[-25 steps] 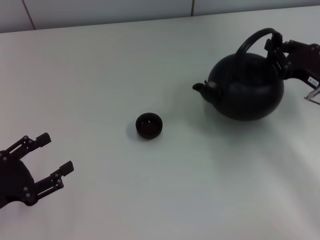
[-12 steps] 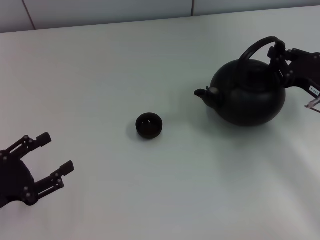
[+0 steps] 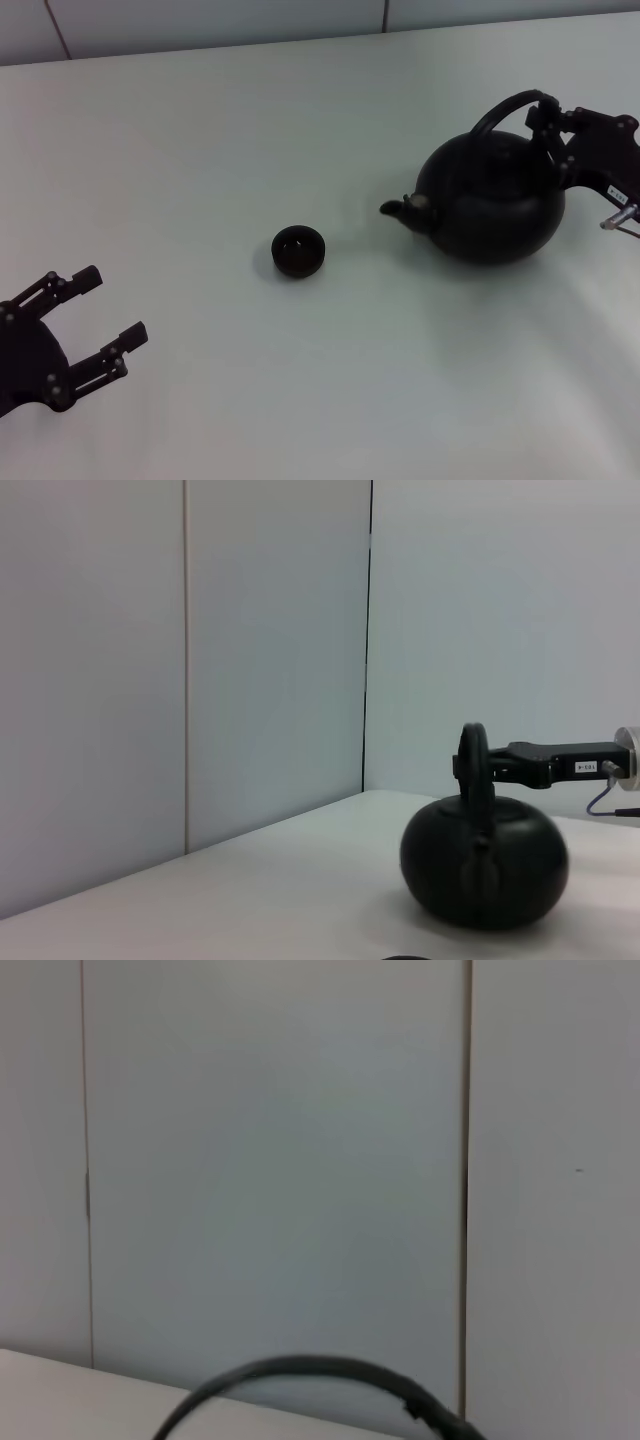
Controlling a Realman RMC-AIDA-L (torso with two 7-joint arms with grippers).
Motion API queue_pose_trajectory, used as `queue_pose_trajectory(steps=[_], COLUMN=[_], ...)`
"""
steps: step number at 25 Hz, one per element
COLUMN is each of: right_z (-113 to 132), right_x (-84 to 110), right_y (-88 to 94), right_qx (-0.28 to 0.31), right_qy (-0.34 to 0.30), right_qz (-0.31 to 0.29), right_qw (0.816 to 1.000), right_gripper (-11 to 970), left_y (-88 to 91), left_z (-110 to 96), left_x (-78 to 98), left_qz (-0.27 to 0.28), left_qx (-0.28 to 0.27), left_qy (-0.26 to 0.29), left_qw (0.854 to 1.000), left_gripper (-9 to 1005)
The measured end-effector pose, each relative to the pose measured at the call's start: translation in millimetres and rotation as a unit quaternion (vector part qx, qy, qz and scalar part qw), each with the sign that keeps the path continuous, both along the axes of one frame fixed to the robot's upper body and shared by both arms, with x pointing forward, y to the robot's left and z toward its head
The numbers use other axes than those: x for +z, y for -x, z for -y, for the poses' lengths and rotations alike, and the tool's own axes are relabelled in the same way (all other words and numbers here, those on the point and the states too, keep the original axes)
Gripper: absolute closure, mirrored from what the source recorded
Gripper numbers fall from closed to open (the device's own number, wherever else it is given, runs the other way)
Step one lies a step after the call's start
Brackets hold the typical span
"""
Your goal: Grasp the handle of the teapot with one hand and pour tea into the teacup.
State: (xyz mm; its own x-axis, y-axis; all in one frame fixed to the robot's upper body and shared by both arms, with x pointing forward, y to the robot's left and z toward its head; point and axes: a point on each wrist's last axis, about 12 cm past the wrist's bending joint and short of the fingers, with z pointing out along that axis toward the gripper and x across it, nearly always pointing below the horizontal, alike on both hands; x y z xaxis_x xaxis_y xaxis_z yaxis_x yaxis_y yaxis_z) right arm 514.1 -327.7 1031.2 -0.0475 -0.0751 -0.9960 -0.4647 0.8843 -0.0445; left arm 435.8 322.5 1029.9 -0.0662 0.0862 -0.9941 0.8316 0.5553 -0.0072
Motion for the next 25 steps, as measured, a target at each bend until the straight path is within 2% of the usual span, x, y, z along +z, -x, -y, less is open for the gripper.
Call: queue_pose_trajectory(steps=[8,16,19,22,23,24,25], right_z=[4,6,8,16,21,21,25], right_x=[-1.9,-1.5,-3.4,-6.3,-6.6,-6.6,-7.2], right_y=[4.1,8.9,14.4,34.4,52.1,52.1,62.7], right_qx=[-0.009,-0.014,-0.016,-0.023,-0.032,-0.032,-0.041], right_qy=[0.006,0.005,0.003,-0.013,-0.032,-0.032,-0.043], right_qz=[0.002,0.013,0.011,0.017,0.030,0.030,0.038], right_qw=[1.000,1.000,1.000,0.999,0.999,0.999,0.998], right_gripper=[770,582,466,350,337,323,310], left_y=[1.9,2.9,2.9,2.4,1.8,1.8,1.3], left_z=[0,-1,0,2,5,5,7], left_x=[0.5,0.8,0.7,0.4,-0.9,-0.9,-2.1], left_qz=[0.001,0.002,0.002,0.002,0.001,0.001,0.001], left_qx=[0.000,0.000,-0.002,-0.003,-0.005,-0.005,-0.005], left_qy=[0.004,0.006,0.006,0.008,0.012,0.012,0.012], left_qw=[1.000,1.000,1.000,1.000,1.000,1.000,1.000], left_gripper=[191,191,191,191,191,191,191])
